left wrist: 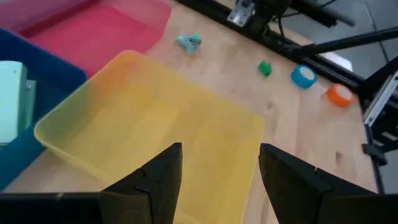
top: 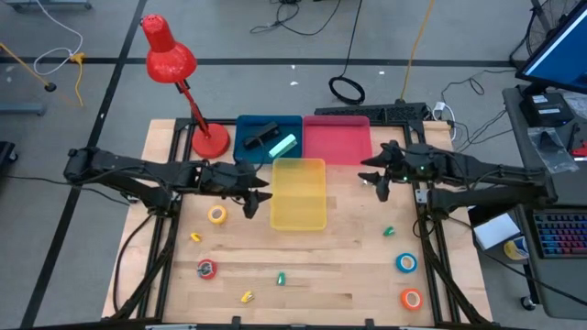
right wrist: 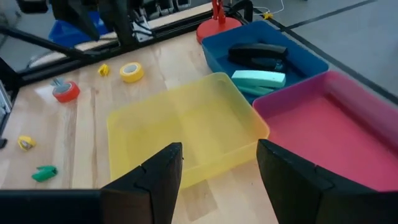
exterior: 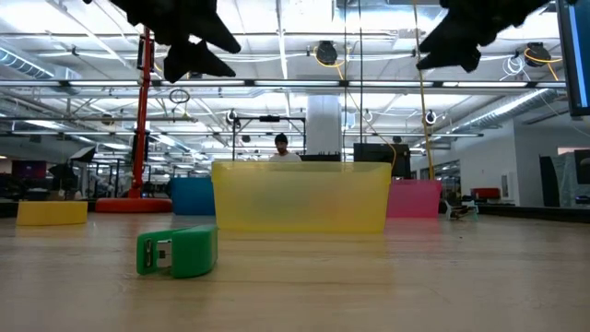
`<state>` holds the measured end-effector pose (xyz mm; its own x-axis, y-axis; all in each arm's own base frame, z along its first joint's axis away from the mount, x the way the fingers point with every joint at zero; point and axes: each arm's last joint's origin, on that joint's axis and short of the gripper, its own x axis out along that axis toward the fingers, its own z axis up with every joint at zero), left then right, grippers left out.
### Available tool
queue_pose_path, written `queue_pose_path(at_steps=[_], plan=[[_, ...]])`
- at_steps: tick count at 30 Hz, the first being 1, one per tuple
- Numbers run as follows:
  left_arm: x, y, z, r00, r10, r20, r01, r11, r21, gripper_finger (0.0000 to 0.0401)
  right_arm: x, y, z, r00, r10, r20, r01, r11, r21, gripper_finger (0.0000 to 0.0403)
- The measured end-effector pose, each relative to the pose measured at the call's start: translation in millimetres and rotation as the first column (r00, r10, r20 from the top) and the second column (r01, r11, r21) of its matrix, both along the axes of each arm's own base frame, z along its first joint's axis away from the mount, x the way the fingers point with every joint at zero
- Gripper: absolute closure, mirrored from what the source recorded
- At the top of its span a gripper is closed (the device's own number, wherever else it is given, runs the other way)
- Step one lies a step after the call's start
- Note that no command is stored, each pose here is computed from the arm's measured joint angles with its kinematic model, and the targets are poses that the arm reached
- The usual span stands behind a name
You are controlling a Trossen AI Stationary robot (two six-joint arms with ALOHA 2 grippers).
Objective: Pick and place Stapler, Stapler remover, tape
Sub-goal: Put the yellow tape into the pink bin
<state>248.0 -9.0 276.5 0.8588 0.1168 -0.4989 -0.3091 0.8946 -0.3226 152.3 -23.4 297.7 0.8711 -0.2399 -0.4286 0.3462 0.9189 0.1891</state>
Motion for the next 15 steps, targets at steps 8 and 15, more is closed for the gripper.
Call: queue_pose_path(at_steps=[8, 15], plan=[[-2, 0, 4, 1.000, -0.002, 0.017, 0.002, 1.000, -0.001, 0.0187, -18, 2, -23, 0.996, -0.027, 0.091, 0.023, 0.999, 0.046, 0.0204], [-17, 0, -1, 0.995, 0.032, -0.091, -0.043, 0.993, -0.112, 0.0187, -36, 5, -26, 0.985, -0.028, 0.172, 0.022, 0.999, 0.039, 0.0204]])
